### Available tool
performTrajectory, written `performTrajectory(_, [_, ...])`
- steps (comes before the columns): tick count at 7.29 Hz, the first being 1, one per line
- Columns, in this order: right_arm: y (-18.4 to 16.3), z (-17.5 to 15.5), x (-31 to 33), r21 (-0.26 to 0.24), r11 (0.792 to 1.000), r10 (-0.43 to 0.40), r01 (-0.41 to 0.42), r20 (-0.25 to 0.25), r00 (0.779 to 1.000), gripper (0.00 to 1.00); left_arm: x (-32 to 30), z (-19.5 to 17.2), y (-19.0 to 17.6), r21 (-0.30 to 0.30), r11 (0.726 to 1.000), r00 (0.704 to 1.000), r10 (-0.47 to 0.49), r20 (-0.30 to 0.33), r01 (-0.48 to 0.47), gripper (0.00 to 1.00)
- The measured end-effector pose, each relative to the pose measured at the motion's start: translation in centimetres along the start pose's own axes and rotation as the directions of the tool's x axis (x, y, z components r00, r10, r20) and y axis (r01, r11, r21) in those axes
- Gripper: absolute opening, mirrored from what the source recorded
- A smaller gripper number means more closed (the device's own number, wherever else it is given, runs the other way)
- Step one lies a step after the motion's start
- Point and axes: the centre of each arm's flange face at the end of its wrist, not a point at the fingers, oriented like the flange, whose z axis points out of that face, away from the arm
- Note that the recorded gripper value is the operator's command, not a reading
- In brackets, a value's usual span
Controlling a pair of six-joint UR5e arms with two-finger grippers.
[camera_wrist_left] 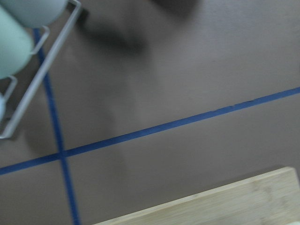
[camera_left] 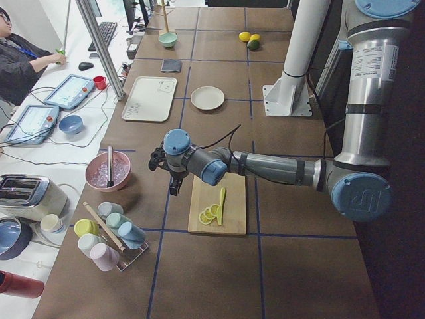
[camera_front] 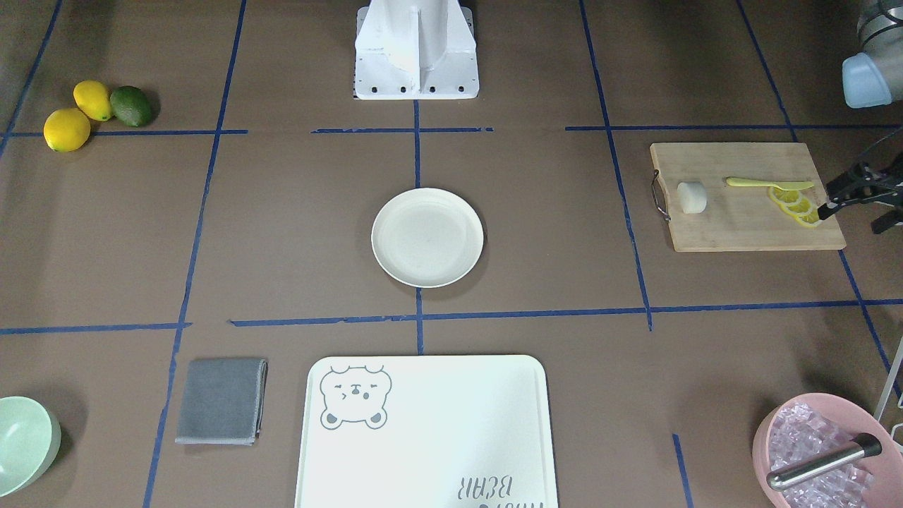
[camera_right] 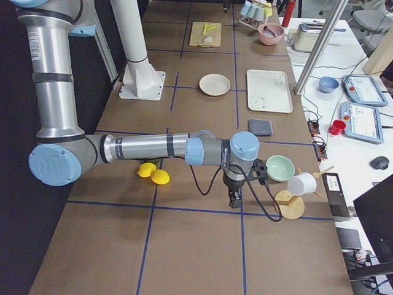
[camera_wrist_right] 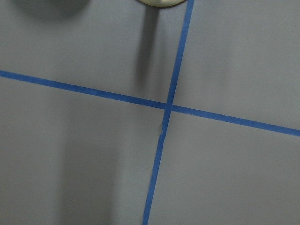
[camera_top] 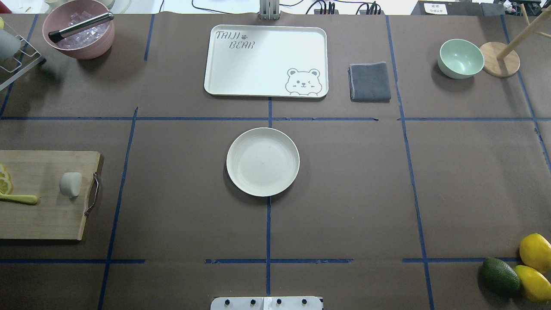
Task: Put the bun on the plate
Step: 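Reach the left gripper toward the white bun on the cutting board, then grasp the white bun with the left gripper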
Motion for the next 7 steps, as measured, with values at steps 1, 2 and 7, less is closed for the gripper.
performTrajectory(1, [0.1,0.0,0.0,-0.001,1.000,0.001,-0.001,0.001,1.000,1.00,3.7,2.4,1.7,-0.002,0.999,0.999,-0.036,0.029,0.036,1.00])
performTrajectory(2, [0.1,0.1,0.0,-0.001,1.000,0.002,-0.002,0.002,1.000,1.00,8.1,4.5,3.6,0.000,0.997,0.996,-0.072,0.061,0.072,1.00])
performTrajectory(7, [0.2,0.1,0.0,-0.001,1.000,0.003,-0.003,0.009,1.000,1.00,16.5,10.8,8.9,-0.030,0.992,0.986,-0.118,0.118,0.123,0.78])
